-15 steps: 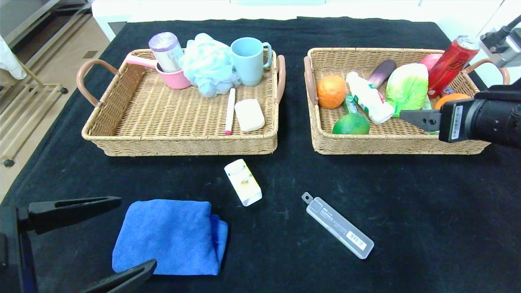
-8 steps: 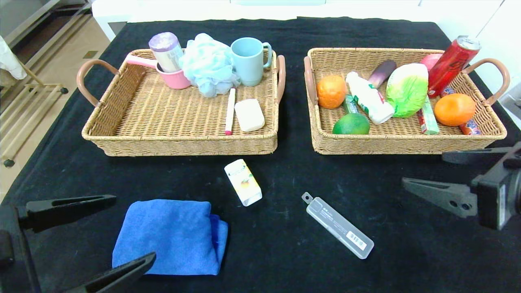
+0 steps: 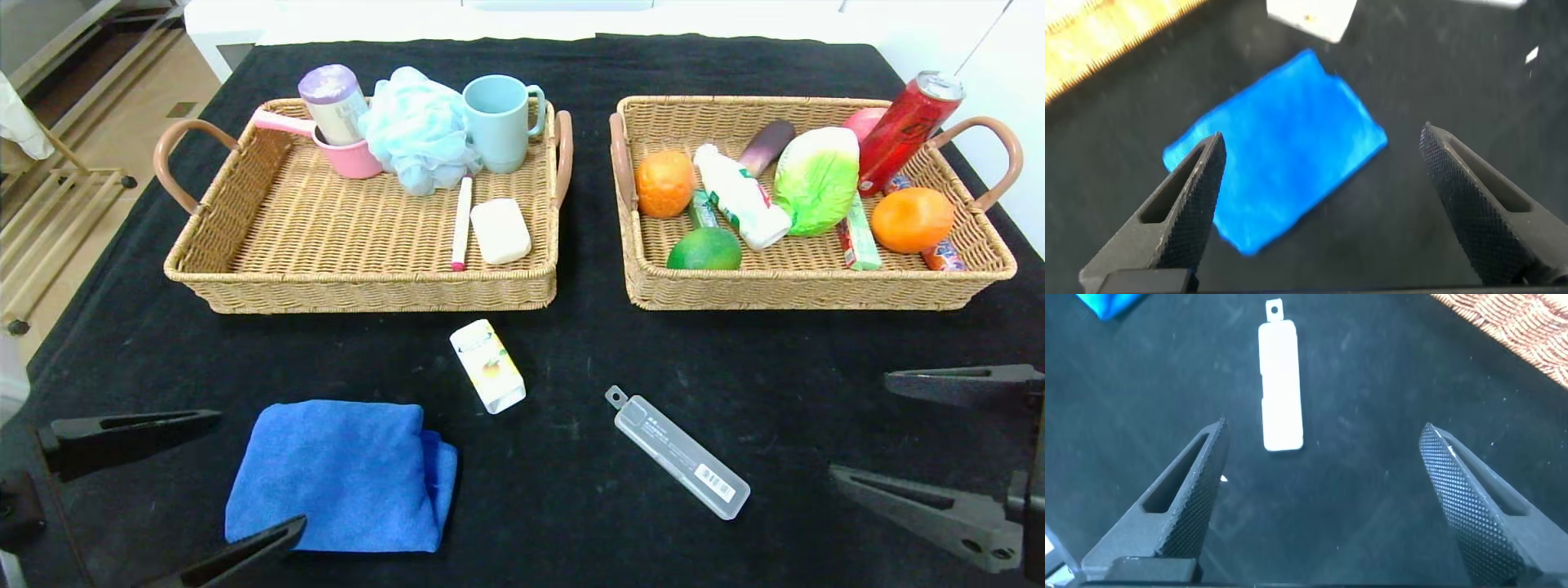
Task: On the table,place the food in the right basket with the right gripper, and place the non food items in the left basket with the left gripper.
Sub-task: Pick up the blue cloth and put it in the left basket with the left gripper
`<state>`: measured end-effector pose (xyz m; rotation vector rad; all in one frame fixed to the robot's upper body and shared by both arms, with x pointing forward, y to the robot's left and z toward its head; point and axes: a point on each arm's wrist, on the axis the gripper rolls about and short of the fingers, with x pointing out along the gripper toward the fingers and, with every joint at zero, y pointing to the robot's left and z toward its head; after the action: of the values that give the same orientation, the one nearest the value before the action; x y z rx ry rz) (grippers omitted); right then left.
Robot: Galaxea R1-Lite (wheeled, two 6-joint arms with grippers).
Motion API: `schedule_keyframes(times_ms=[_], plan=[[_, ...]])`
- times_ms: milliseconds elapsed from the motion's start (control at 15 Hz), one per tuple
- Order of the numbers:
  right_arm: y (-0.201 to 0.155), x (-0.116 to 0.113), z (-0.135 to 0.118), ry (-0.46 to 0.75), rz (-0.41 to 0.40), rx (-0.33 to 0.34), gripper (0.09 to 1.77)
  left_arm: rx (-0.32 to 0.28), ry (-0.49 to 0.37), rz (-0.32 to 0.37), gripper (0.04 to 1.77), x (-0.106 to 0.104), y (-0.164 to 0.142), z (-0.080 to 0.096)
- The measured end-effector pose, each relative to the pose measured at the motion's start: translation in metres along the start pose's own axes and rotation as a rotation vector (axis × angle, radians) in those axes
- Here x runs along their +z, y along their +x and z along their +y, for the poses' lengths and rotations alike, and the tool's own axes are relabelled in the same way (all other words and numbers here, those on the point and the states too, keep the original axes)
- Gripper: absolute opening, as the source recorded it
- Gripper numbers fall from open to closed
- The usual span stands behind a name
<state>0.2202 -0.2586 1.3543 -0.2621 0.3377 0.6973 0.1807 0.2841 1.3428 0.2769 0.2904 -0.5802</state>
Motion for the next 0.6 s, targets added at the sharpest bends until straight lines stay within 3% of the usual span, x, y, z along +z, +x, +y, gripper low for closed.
schedule_keyframes(times_ms=[133,333,600], plan=[[0.000,0.000,0.001,-0.006,-0.035,0.013,1.70,-0.004,-0.004,0.026,1.72,-0.002,-0.001,0.000],[0.006,-0.007,0.000,-0.010,-0.116,0.002,1.70,0.051,-0.005,0.051,1.72,0.000,0.000,0.002],[0.008,-0.029,-0.004,0.014,-0.106,0.027,1.70,0.097,-0.003,0.091,1.72,0.000,0.007,0.003]])
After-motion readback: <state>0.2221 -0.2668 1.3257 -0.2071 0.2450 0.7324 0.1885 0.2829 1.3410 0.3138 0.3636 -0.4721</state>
